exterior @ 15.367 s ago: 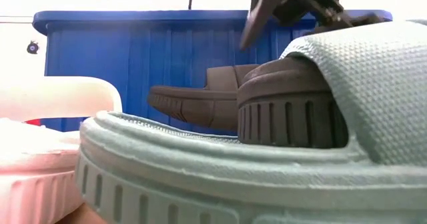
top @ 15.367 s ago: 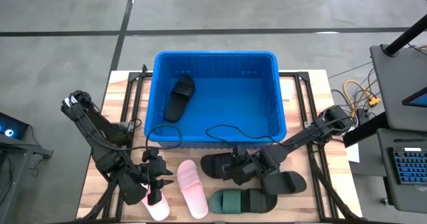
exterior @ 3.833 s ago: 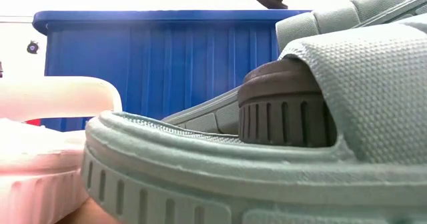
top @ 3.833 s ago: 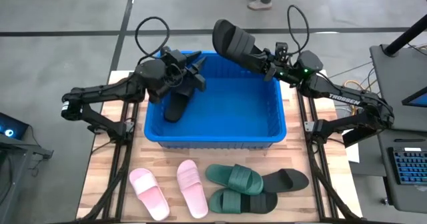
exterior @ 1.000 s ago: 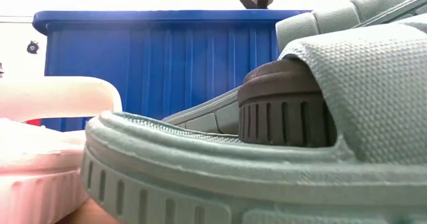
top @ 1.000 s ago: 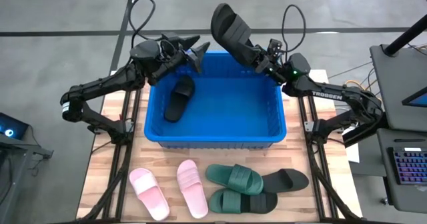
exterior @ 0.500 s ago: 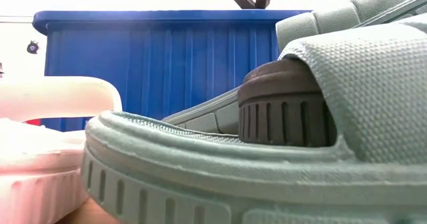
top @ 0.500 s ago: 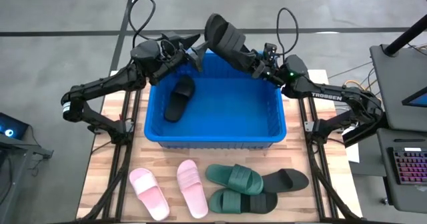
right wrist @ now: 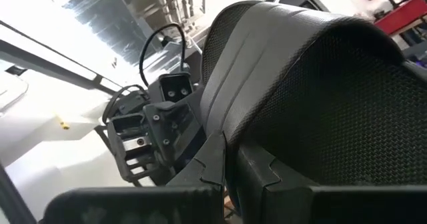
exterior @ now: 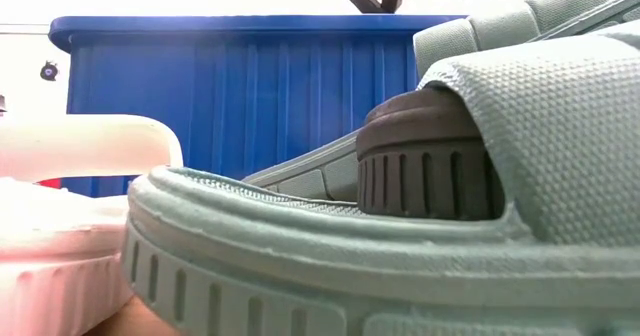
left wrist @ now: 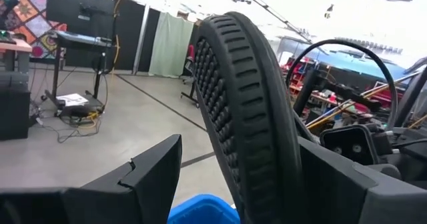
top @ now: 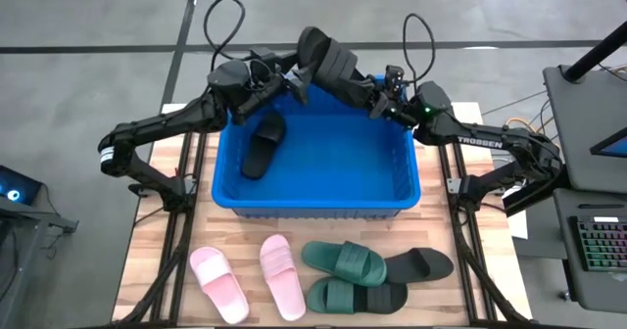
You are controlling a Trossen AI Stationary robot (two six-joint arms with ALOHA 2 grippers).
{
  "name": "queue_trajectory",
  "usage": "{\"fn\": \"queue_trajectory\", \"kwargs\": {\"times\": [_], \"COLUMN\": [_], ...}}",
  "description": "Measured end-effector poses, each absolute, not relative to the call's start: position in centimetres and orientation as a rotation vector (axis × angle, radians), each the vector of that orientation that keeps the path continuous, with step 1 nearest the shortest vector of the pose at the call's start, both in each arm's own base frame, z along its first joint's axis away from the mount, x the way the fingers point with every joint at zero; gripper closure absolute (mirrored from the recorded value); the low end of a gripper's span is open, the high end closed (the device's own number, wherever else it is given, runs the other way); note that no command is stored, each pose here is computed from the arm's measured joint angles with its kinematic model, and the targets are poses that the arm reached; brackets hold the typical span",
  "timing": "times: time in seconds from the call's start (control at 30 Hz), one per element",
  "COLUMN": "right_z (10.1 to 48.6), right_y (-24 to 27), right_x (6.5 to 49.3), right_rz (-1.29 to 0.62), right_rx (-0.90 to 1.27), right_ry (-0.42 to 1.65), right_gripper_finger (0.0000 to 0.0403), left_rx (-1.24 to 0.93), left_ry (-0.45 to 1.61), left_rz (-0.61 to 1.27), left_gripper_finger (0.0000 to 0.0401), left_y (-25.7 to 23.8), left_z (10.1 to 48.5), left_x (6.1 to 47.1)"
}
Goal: Pick and place slides into bin
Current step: Put the black slipper into the blue bin
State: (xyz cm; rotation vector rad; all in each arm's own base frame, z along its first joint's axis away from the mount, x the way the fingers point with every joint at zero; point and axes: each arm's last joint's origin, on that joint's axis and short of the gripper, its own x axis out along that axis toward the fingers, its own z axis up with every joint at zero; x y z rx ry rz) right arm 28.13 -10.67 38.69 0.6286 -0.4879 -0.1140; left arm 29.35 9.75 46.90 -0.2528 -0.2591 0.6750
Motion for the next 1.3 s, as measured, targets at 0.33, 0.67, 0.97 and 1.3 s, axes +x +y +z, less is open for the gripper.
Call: {"fn": "queue_trajectory", "kwargs": {"times": [0.33,0.67,0.97,1.3], "right_z": [38.48,37.95,37.8,37.75], "right_y": [-10.68,-10.44,-10.38,-10.12], "right_x": [28.22,28.5,28.56,28.68], "right_rz": [-0.117,-0.112,-0.112,-0.102], "right_rx": [0.627,0.638,0.638,0.632], "right_ry": [-0.463,-0.41,-0.396,-0.387], "right_gripper_finger": [0.0394,0.0394,0.0394,0.0394], "left_rx": [-0.249,-0.255,-0.256,-0.255], "left_ry": [-0.286,-0.306,-0.304,-0.297], "left_rz": [0.687,0.763,0.763,0.764], "left_gripper_finger": [0.0148,0.0161,0.0302,0.0375], "left_y": [9.91,10.03,10.03,10.02], "left_z": [47.19,47.35,47.33,47.28], "left_x": [29.18,28.85,28.84,28.83]}}
